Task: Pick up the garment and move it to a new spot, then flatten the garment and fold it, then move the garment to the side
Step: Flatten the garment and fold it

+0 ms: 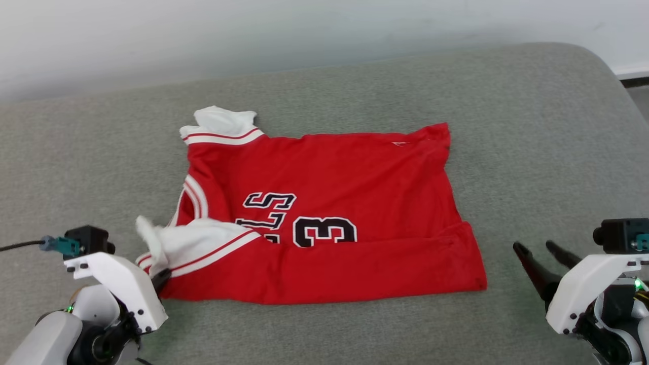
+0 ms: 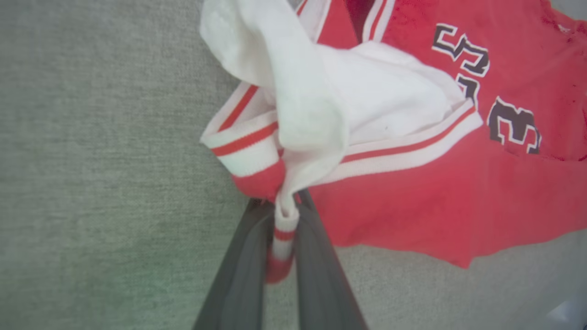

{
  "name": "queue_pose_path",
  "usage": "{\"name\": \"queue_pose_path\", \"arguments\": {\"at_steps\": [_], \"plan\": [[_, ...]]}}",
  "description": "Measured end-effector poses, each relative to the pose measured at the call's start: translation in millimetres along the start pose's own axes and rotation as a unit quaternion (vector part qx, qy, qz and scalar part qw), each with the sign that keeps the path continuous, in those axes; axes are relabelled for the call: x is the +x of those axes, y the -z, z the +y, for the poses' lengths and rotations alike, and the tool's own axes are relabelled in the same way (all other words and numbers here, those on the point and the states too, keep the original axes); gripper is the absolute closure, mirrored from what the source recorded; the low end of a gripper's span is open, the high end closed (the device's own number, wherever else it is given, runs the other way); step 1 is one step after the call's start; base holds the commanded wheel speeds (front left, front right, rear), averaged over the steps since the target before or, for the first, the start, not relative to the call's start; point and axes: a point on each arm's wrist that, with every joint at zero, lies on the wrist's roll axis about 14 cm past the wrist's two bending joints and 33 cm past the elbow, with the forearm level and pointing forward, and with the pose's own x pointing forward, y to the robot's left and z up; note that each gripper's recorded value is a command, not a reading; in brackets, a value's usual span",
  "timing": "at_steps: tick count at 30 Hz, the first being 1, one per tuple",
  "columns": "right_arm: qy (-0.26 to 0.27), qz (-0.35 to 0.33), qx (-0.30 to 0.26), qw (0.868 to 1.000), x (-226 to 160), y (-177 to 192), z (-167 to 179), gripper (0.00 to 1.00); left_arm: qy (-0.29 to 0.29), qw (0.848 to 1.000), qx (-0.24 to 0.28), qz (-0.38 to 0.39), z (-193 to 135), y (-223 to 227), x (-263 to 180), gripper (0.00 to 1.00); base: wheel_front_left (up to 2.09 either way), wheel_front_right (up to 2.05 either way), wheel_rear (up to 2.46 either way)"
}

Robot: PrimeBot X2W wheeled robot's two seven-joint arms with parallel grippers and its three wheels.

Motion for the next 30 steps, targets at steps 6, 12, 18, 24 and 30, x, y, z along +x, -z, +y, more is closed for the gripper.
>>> {"name": "queue_pose_path", "arguments": {"at_steps": [6,12,18,24,30], "plan": [[-0.047,0.142,0.012,0.989,8.9,36.9,22.3,0.00,0.010,0.998,0.015,-0.052,-9.2,-20.0,-12.4,1.00,0.00,0.00,0.00],[-0.073,0.203,0.012,0.976,30.1,54.9,39.6,0.00,0.012,0.997,0.019,-0.070,-11.7,-25.2,-12.8,1.00,0.00,0.00,0.00],[-0.105,0.240,0.010,0.965,49.9,66.1,60.5,0.80,0.001,0.997,0.013,-0.076,-2.4,-23.1,-11.4,1.00,0.00,0.00,0.00],[-0.120,0.252,0.008,0.960,54.1,69.5,69.1,1.00,-0.003,0.997,0.012,-0.071,-0.6,-16.8,-13.1,1.00,0.00,0.00,0.00],[-0.129,0.234,-0.009,0.964,45.3,59.4,72.7,1.00,-0.001,0.996,0.011,-0.083,-2.4,-14.9,-24.4,1.00,0.00,0.00,0.00]]}}
